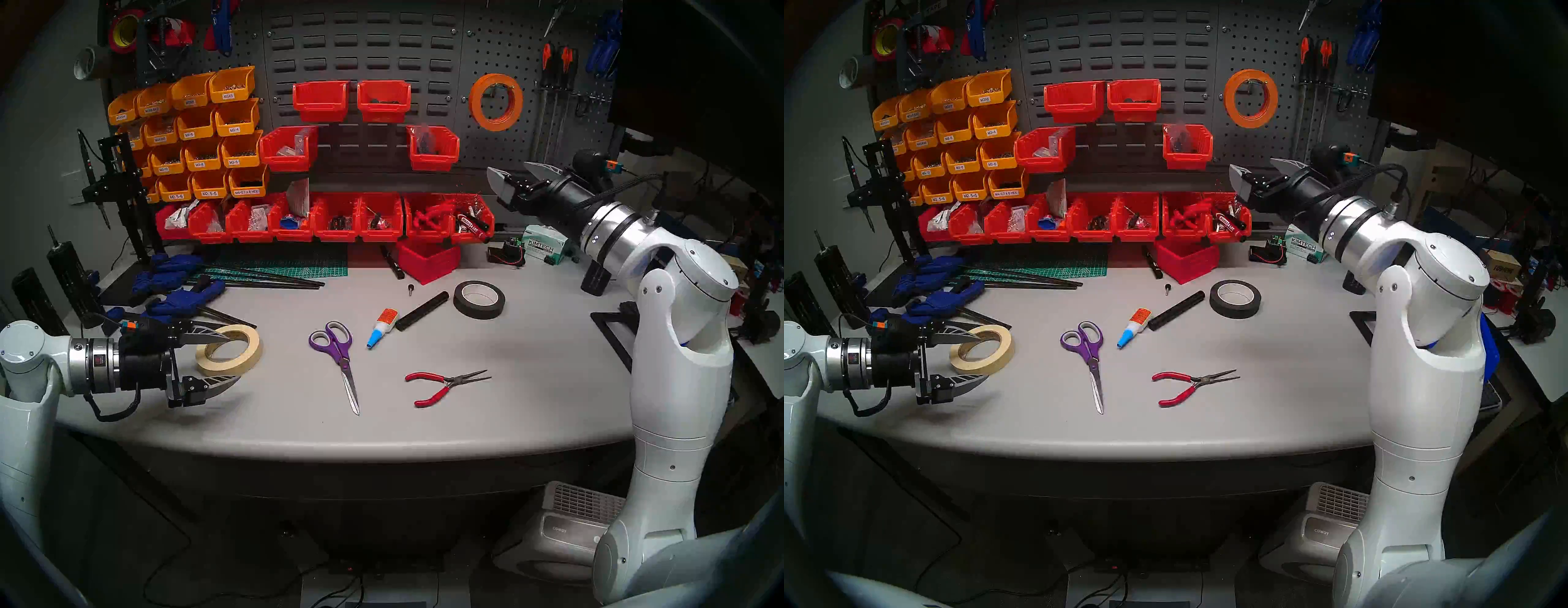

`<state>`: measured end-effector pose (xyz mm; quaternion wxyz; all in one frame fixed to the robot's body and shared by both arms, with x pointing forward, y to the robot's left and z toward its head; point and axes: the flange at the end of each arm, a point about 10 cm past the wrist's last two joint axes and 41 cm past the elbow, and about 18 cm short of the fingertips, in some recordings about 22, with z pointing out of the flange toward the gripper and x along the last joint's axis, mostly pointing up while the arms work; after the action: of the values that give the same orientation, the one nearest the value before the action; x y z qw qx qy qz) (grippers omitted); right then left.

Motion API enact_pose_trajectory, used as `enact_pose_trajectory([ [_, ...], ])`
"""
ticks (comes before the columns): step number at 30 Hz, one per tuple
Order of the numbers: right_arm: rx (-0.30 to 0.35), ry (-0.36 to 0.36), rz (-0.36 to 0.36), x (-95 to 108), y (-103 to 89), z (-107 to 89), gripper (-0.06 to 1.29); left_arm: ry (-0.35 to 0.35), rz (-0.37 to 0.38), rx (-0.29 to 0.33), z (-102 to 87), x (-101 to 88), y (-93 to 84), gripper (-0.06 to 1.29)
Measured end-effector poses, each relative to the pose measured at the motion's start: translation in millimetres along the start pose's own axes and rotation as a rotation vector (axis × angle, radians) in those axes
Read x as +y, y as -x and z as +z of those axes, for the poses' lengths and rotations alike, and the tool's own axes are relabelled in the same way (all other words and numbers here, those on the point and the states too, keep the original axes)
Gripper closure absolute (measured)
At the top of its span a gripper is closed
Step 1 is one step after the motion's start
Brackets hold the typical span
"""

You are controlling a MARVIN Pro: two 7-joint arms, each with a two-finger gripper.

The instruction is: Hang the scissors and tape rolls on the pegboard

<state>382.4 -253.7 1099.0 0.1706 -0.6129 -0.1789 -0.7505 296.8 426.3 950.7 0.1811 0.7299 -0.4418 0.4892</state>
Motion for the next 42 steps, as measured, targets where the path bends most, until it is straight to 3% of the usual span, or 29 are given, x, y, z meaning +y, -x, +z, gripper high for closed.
enact_pose_trajectory([
  [11,0.006,0.011,-0.002,1.0,-2.1,-5.0,0.01,-0.031,0.013,-0.062,-3.9,-17.1,12.0,0.00],
  [28,0.018,0.018,0.001,0.0,-5.0,-8.3,0.01,0.086,0.052,-0.103,3.5,-10.6,5.4,0.00],
  [40,0.032,0.012,-0.001,-3.5,-9.3,-11.0,0.01,0.105,0.060,-0.125,9.1,-12.4,1.4,0.00],
  [42,0.033,0.011,-0.001,-3.9,-9.5,-11.4,0.01,0.105,0.058,-0.125,10.5,-13.6,0.4,0.10],
])
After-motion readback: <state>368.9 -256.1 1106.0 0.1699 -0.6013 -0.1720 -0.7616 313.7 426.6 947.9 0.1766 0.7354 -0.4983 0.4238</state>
